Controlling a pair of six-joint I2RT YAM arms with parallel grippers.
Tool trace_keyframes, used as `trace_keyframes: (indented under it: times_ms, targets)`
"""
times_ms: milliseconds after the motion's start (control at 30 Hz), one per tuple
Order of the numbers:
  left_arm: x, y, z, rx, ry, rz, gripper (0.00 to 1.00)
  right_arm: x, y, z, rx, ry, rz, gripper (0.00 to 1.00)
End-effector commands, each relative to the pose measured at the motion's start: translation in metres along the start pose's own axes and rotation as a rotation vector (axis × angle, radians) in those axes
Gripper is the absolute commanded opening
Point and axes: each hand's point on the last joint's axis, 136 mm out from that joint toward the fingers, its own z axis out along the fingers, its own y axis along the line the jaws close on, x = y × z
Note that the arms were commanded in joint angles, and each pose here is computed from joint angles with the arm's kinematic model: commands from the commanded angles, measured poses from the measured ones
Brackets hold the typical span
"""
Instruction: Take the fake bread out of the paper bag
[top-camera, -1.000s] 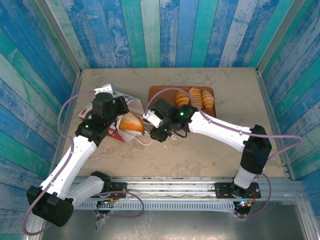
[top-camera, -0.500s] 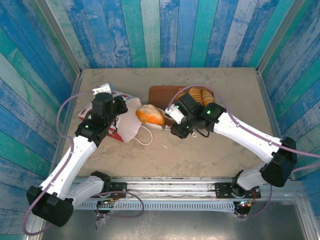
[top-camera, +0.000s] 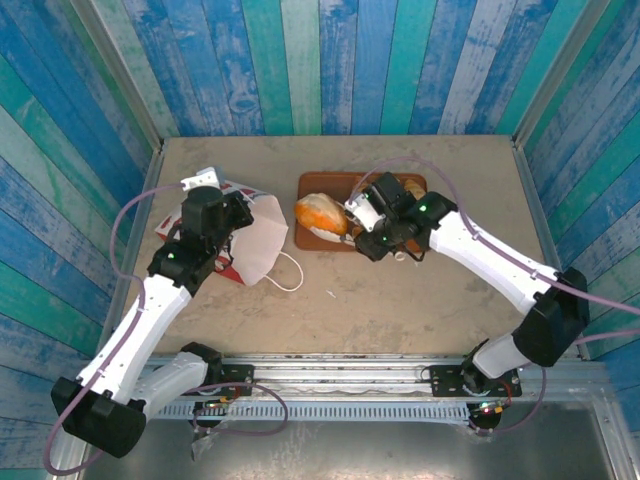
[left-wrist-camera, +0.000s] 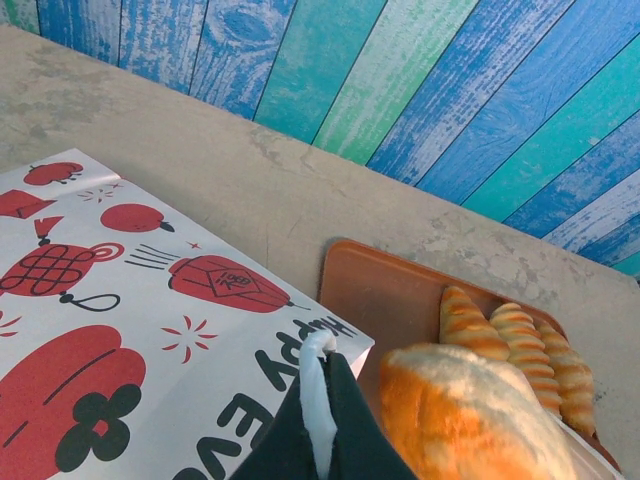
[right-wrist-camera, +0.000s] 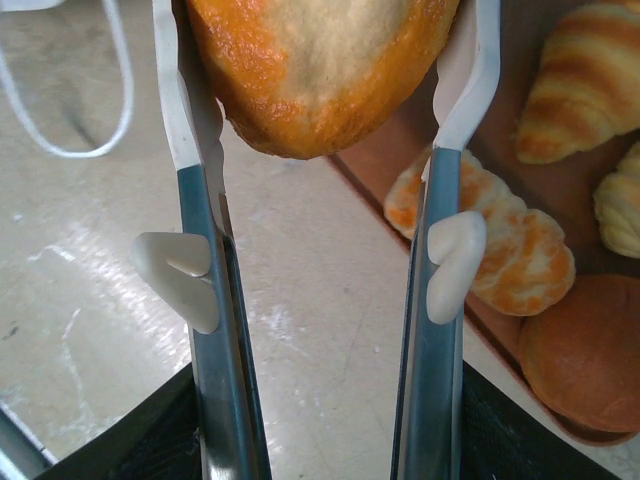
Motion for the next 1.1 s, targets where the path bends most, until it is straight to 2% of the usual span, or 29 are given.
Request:
trace_keyframes:
  times_ms: [0,433,633,1067]
  targets:
    - [-0.011,0.001,-0.011,0.000,-0.048,-0.016,0.00,-0.018,-0.018,0.008,0.015,-0.029,0.058,0.55]
    - [-0.013,0.003,-0.018,0.000,-0.059,-0.021,0.00,-0.047,-0.046,0.070,0.041,0.051,0.073,0.56]
    - [-0.013,0.004,-0.022,-0.003,-0.060,-0.019,0.00,-0.049,-0.055,0.091,0.074,0.093,0.071,0.57]
    - [-0.010,0.002,-0.020,0.008,-0.052,-0.024,0.00,-0.048,-0.071,0.095,0.144,0.138,0.009,0.62]
